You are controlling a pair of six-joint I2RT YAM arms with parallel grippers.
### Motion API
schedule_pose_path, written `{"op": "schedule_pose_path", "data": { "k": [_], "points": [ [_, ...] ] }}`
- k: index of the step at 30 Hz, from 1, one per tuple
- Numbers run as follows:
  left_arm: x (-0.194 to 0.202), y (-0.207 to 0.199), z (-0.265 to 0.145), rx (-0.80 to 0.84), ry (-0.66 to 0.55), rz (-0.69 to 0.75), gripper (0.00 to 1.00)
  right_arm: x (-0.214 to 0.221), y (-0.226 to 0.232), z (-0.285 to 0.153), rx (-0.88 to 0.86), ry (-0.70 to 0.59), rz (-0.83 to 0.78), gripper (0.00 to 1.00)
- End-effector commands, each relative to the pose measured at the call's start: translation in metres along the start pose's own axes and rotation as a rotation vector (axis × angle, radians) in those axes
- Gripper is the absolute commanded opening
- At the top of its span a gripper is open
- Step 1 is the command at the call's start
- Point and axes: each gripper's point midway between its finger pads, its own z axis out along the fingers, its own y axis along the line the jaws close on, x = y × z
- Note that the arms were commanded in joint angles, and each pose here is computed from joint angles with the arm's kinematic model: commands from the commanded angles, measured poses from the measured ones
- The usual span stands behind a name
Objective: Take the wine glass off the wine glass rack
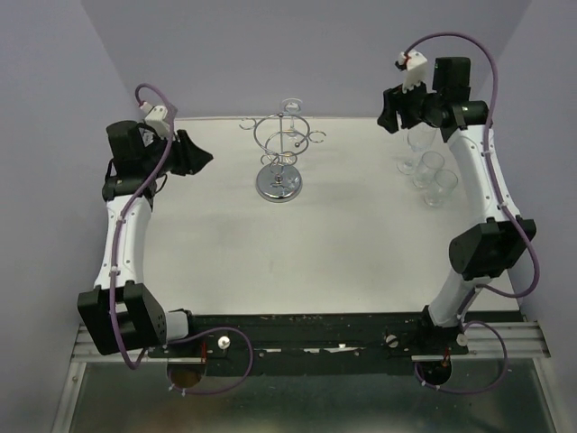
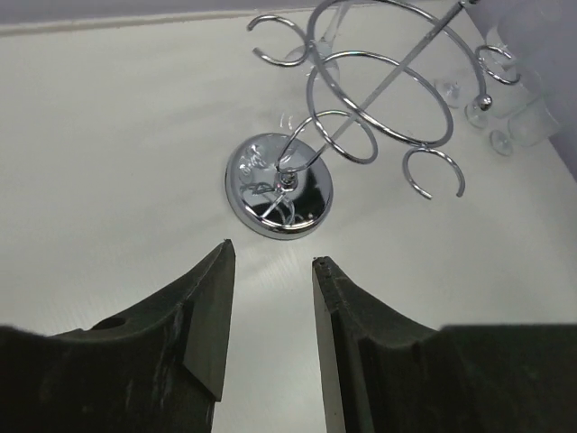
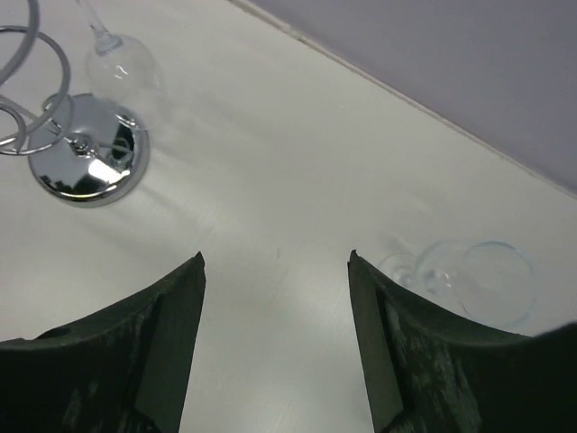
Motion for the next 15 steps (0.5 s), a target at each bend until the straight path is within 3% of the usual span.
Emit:
{"op": "schedule_pose_path", "data": {
  "k": [1,4,5,7,10,15],
  "points": [
    [0.010,-0.010,0.013,0.014,0.081,0.284,0.49,-0.015,0.027,0.026,-0.112,-0.026,-0.110,0.68],
    [0.008,-0.028,0.016,0.059,0.100,0.373,0.49,-0.028,0.042,0.046,-0.146,-0.047,-0.136,0.57],
    [0.011,-0.034,0.016,0.076,0.117,0.398,0.49,-0.032,0.051,0.051,-0.173,-0.056,-0.145,0.48],
    [0.024,-0.045,0.015,0.119,0.169,0.465,0.50,-0.031,0.065,0.068,-0.205,-0.047,-0.143,0.04],
    [0.048,-0.060,0.018,0.159,0.242,0.588,0.52,-0.031,0.084,0.090,-0.246,-0.041,-0.138,0.01],
    [0.052,-0.072,0.027,0.096,0.269,0.601,0.58,-0.034,0.104,0.115,-0.237,-0.037,-0.175,0.01]
  ]
}}
